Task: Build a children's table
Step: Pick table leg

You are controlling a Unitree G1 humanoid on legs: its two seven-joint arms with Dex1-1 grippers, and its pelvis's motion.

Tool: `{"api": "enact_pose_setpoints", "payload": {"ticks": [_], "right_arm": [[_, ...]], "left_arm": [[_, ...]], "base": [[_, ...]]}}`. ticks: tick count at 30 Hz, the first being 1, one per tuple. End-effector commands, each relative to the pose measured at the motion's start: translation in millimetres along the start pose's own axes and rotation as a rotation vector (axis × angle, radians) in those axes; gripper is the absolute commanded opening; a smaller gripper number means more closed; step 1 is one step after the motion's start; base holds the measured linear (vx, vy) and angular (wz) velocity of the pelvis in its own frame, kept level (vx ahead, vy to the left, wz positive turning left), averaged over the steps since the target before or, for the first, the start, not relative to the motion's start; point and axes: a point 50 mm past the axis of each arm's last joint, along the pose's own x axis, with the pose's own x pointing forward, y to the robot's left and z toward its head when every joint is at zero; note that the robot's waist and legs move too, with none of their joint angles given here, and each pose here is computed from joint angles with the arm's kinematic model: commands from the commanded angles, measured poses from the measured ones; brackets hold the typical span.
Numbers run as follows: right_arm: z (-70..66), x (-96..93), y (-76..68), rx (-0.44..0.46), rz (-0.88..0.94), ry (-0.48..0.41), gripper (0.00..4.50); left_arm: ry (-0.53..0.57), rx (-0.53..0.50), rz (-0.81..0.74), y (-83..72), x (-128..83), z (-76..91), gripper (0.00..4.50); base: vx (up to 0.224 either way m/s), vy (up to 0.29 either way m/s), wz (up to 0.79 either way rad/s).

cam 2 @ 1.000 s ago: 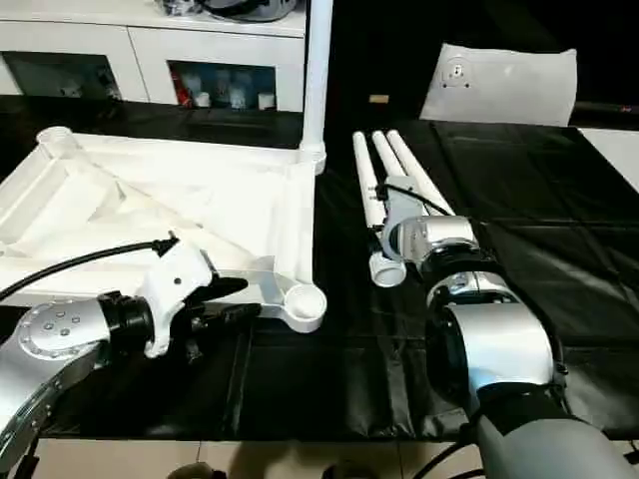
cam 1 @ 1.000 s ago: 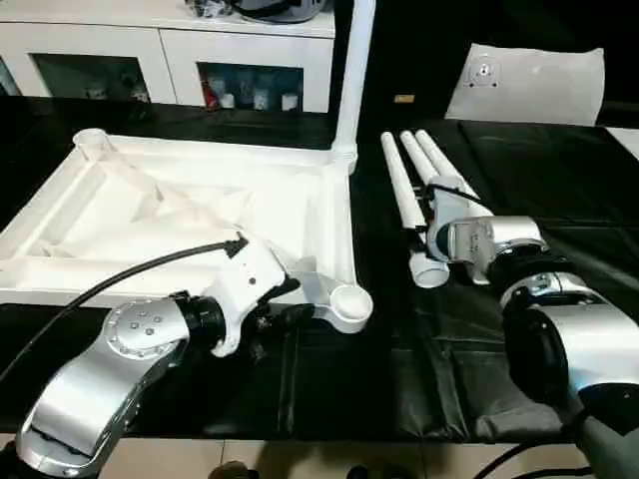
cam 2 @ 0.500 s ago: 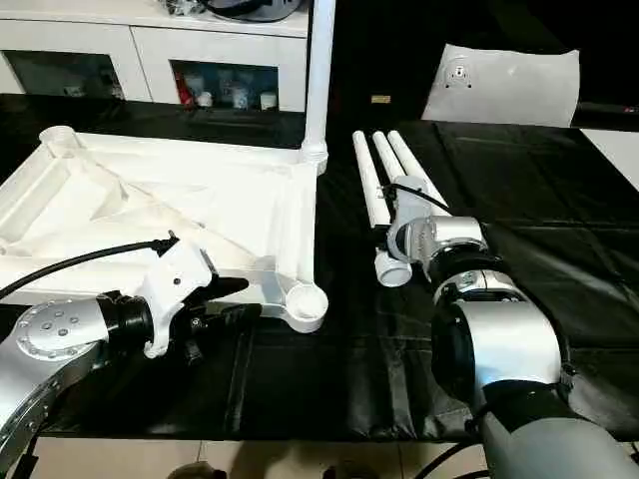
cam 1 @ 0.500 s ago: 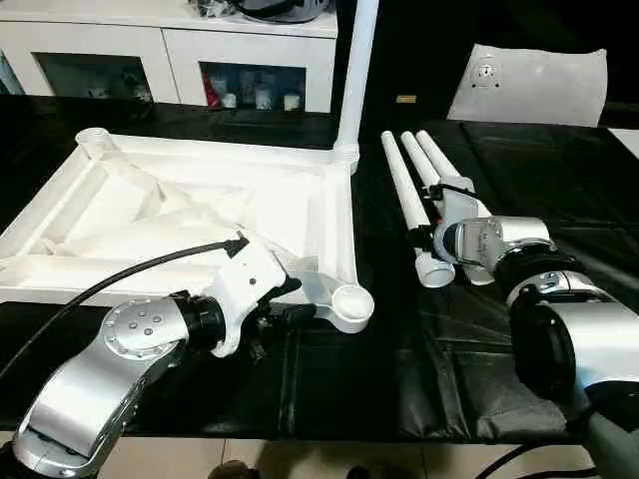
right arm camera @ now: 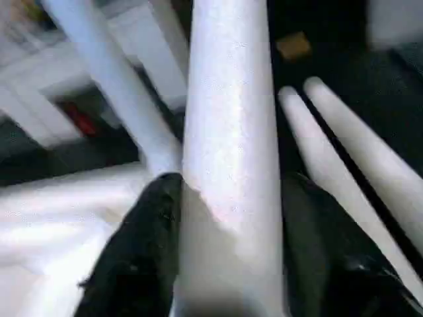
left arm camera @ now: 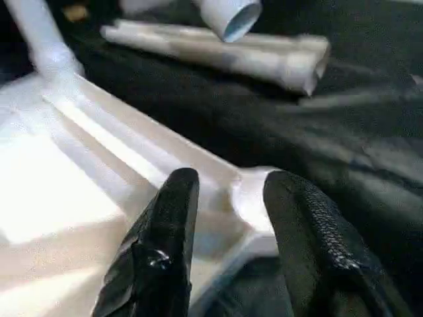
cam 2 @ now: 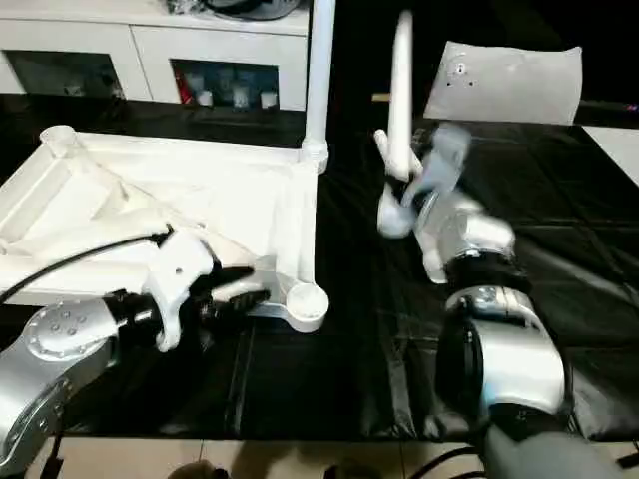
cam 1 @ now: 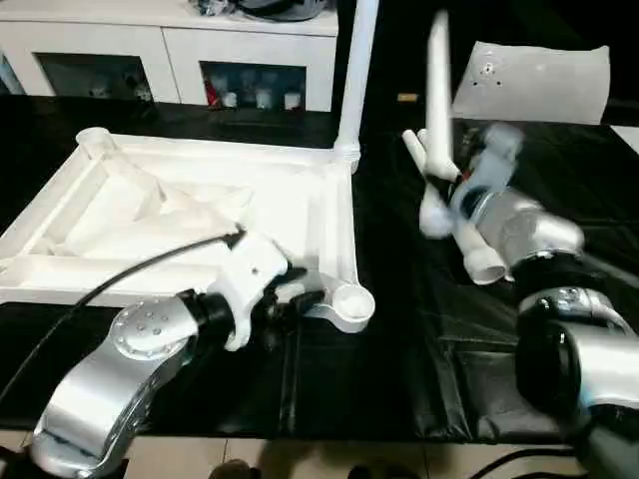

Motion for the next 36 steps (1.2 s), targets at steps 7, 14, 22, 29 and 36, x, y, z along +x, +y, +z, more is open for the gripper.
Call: {"api": "enact_pose_setpoints", "payload": {"ticks": [7, 14, 22, 29, 36], "right_arm": [[19.3, -40.4, 38.1, 0.111, 0.402, -0.234, 1.87], [-1.2, -87.0, 80.6, 0.207, 0.854, -0.119, 1.86], [-21.3, -103.3, 90.6, 0.242, 0.962, -0.011, 1.86], [-34.6, -111.4, 92.8, 0.238, 0.992, 0.072, 1.86], [-48.0, -115.1, 89.0, 0.240, 1.006, 0.134, 1.86]], "left_arm": [[-0.252, -0.137, 0.168, 20.3, 2, 35.0, 1.87], [-0.531, -0.406, 0.095, 24.2, 6, 71.8, 2.60], [-0.685, -0.564, -0.001, 23.4, 11, 98.0, 3.10], [-0.689, -0.654, -0.079, 23.6, 13, 97.4, 3.54], [-0.604, -0.721, -0.109, 30.5, 21, 70.7, 3.60]], "base": [[0.000, 0.000, 0.00], [0.000, 0.000, 0.00], [0.000, 0.000, 0.00], [0.000, 0.000, 0.00], [0.000, 0.000, 0.00]]}}
